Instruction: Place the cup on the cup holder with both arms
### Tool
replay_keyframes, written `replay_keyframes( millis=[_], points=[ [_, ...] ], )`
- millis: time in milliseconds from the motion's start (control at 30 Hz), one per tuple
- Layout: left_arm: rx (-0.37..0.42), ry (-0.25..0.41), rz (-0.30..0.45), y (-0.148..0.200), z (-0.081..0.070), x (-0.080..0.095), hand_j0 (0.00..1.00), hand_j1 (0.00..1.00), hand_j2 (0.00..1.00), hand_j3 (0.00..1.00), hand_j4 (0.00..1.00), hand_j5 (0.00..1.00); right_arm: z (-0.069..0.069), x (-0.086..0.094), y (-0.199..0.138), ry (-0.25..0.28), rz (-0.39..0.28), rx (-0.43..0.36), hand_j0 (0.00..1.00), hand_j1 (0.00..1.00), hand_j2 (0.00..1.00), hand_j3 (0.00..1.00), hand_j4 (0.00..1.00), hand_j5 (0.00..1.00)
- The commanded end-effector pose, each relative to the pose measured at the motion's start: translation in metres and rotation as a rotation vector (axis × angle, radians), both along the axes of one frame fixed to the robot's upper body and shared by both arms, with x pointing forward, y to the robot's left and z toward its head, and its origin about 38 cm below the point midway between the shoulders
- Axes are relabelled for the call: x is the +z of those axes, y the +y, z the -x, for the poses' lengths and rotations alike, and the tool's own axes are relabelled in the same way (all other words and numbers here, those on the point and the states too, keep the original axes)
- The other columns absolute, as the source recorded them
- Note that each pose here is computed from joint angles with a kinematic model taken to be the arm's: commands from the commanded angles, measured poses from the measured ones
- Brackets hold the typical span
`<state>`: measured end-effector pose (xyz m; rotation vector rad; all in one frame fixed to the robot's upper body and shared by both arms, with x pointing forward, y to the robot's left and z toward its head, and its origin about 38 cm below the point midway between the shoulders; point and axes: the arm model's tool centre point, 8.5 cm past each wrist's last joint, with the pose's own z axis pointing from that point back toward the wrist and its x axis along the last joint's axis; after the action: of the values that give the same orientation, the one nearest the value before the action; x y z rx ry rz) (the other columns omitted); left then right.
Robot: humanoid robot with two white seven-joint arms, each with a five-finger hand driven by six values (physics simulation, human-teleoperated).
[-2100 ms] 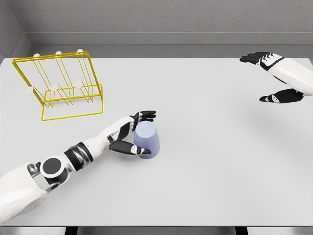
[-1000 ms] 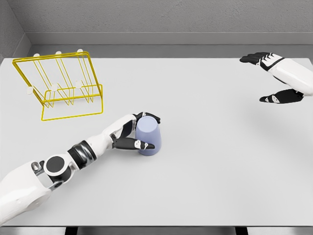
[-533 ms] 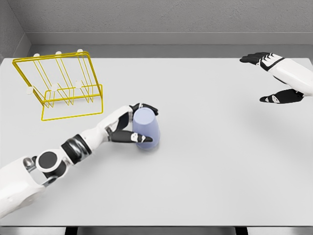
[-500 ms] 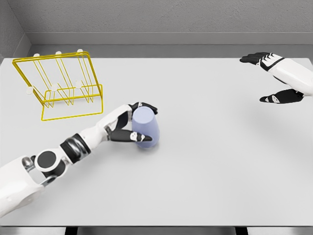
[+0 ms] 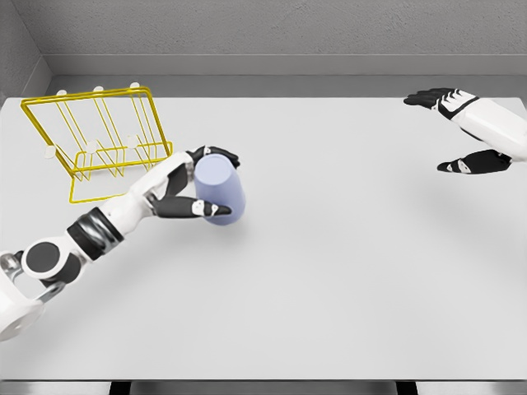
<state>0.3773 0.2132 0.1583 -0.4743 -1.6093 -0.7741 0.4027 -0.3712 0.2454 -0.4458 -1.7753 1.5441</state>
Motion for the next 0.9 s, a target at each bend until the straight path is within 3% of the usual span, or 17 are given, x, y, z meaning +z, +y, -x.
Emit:
replay_keyframes(
  millis=[0, 867],
  points=[
    [0.011, -0.013, -0.003, 0.008, -0.001, 0.007, 0.65, 0.65, 0.65, 0.65, 0.65, 0.65, 0.0, 0.001, 0.0, 0.001, -0.008, 0.0, 1.0, 1.0, 1.0, 1.0, 1.0, 1.0],
    [0.116, -0.095, 0.014, 0.065, -0.019, 0.06, 0.65, 0.65, 0.65, 0.65, 0.65, 0.65, 0.001, 0.0, -0.004, 0.002, -0.008, -0.011, 1.0, 1.0, 1.0, 1.0, 1.0, 1.0]
  ],
)
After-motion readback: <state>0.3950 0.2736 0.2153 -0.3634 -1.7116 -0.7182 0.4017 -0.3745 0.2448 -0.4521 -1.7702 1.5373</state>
